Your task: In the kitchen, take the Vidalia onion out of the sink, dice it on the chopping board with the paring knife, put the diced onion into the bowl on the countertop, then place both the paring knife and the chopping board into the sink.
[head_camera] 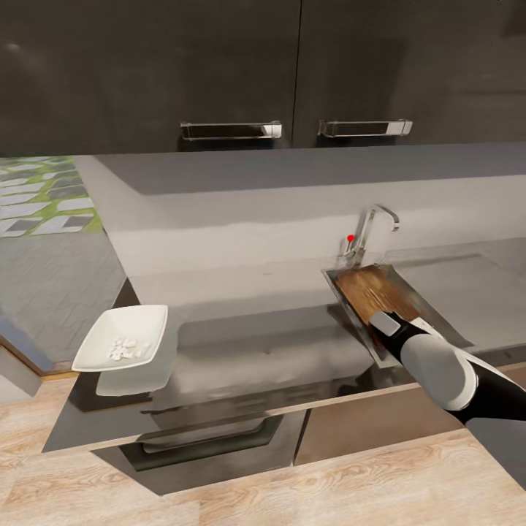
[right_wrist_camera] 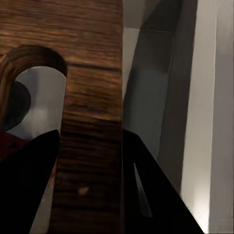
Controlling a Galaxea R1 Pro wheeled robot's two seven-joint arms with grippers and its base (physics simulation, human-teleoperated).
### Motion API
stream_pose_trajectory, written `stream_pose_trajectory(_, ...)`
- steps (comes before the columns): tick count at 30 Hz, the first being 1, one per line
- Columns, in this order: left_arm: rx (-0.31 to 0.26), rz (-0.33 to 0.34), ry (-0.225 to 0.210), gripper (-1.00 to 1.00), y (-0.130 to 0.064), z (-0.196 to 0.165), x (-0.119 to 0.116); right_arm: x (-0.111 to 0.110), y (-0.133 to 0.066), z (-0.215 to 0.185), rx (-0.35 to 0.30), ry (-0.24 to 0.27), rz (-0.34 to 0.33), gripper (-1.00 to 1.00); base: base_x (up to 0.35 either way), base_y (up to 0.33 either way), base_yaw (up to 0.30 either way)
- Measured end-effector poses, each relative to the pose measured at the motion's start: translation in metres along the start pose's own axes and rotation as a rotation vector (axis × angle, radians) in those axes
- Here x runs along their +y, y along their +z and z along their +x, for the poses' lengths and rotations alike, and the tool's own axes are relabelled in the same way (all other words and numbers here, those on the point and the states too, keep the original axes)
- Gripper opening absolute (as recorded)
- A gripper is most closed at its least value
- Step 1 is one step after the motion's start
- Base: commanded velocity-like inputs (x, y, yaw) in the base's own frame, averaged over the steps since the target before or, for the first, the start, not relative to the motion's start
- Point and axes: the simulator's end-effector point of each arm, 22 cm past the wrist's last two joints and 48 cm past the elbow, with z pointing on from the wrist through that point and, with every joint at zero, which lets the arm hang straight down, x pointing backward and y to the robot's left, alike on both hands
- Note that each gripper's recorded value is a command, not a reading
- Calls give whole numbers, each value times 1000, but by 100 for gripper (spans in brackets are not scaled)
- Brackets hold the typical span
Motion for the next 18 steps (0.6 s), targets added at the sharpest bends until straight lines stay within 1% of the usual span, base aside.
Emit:
stream_pose_trajectory(2,1,0,0,100,0,0,0,-1,1,7,35,-34,1,-100,0,0,0)
stream_pose_trajectory(5,1,0,0,100,0,0,0,-1,1,9,49,-53,0,-100,0,0,0)
stream_pose_trajectory(9,0,0,0,100,0,0,0,-2,1,9,52,-56,0,-100,0,0,0)
stream_pose_trajectory(15,1,0,0,100,0,0,0,-5,4,6,50,-48,6,-100,0,0,0)
stream_pose_trajectory(18,0,1,1,100,0,0,0,-10,8,-1,42,-41,16,-100,2,-2,0)
